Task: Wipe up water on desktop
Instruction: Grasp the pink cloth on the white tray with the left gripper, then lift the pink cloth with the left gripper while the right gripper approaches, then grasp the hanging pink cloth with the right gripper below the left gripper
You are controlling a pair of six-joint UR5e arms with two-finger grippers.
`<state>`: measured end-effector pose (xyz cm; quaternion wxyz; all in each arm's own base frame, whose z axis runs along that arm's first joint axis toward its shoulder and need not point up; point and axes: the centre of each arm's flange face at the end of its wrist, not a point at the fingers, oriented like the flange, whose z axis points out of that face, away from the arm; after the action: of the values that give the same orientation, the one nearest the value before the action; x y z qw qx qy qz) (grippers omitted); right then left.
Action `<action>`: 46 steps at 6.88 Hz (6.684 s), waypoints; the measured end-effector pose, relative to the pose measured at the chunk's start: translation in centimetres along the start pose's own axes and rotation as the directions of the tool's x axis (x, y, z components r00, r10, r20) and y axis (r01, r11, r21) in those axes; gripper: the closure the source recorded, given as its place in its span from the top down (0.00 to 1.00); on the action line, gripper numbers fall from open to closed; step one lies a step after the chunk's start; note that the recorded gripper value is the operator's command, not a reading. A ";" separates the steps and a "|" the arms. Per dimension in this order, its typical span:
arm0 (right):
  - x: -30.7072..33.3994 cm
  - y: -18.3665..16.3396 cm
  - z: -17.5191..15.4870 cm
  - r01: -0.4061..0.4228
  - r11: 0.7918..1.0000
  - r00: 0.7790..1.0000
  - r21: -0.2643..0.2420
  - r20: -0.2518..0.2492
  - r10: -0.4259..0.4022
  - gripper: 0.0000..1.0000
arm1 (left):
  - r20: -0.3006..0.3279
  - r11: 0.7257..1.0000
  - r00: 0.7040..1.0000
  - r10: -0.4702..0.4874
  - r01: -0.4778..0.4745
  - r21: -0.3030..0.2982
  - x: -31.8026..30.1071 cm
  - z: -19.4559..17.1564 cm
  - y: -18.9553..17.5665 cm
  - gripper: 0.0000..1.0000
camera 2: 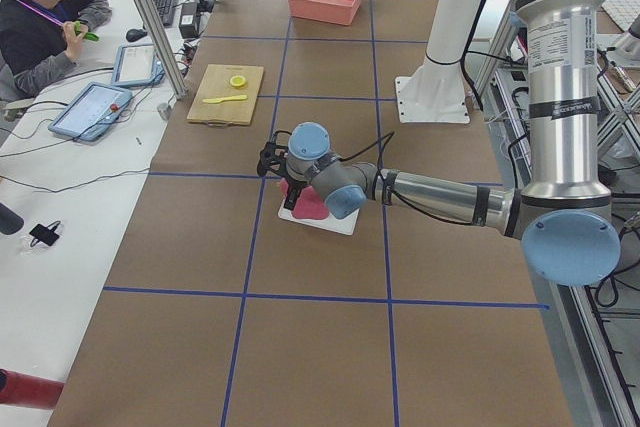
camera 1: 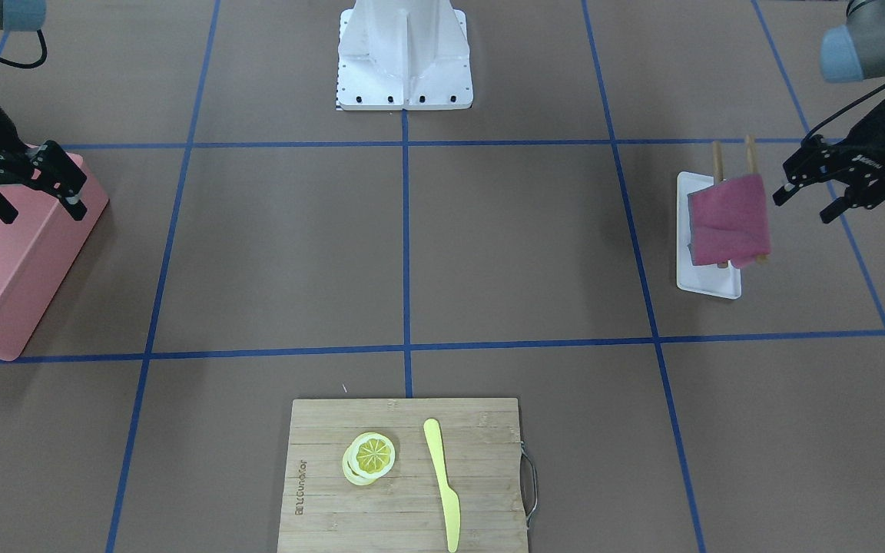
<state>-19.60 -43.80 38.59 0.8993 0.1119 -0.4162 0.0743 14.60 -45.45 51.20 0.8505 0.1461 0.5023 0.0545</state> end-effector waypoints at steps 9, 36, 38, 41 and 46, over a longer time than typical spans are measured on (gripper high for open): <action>-1.8 0.1 -0.3 0.007 1.000 1.000 0.008 0.021 -0.007 1.00 | -0.030 1.000 1.000 -0.011 0.011 0.012 0.9 3.4 -2.8 0.62; -48.4 12.2 4.0 0.240 0.789 0.940 0.566 0.068 -0.334 0.98 | -0.437 0.671 0.571 -0.695 0.733 -0.108 40.4 0.3 -12.1 0.00; -48.3 15.6 1.7 0.226 0.796 0.926 0.561 0.130 -0.355 0.96 | -0.438 0.658 0.566 -0.699 0.748 -0.085 40.6 0.7 -12.7 0.00; -47.0 17.2 1.7 0.237 0.802 0.921 0.548 0.137 -0.366 0.73 | -0.451 0.611 0.512 -0.732 0.786 -0.099 41.6 -0.4 -12.4 0.00; -45.4 14.5 2.3 0.227 0.790 0.934 0.569 0.104 -0.343 0.00 | -0.424 0.599 0.505 -0.752 0.792 -0.119 42.0 -1.2 -10.7 0.00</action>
<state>-53.73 -32.24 7.27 0.7831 0.4333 -0.4442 0.0417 33.55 -45.28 12.16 0.6432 -0.0710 0.6911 -0.3219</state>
